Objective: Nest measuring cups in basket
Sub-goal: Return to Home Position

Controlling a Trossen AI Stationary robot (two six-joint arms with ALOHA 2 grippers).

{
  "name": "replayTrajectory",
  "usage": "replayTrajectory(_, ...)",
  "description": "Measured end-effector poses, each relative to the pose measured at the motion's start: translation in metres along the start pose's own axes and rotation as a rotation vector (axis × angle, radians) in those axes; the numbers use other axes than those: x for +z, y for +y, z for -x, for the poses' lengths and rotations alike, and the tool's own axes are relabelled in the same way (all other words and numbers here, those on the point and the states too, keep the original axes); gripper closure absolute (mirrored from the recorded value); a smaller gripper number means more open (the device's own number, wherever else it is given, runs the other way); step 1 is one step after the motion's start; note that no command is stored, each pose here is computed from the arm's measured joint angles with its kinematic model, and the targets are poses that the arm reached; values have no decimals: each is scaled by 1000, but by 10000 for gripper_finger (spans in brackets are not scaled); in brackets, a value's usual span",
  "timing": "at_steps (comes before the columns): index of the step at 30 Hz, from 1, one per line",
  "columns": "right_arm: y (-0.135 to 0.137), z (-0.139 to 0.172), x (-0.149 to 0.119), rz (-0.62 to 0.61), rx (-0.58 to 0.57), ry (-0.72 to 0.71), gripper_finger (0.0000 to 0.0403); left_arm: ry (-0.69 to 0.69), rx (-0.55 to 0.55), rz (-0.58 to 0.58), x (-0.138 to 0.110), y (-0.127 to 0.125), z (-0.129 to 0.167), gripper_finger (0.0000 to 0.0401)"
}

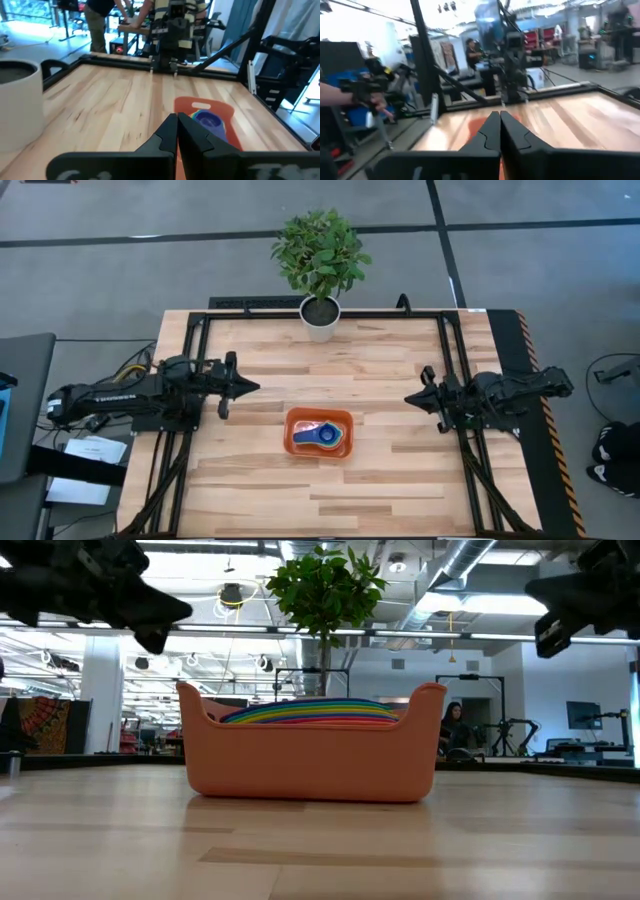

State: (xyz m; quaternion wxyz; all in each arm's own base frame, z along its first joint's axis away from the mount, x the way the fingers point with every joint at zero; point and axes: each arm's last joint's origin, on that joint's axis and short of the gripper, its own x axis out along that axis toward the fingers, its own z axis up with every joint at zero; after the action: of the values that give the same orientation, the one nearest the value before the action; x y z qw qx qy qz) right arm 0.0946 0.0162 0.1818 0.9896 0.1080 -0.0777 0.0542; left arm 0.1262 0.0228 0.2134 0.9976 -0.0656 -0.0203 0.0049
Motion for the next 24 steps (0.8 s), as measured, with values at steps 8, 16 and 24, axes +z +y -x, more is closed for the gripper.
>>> replayTrajectory(8,-1,0,-2,50,-30,16,393,44,63,-34,-5,-8,12,401)
replayTrajectory(16,-4,0,-2,28,-77,13,382,12,37,10,-37,-9,14,401)
replayTrajectory(24,-4,0,-4,17,-47,40,384,-5,10,-20,-40,-12,19,401)
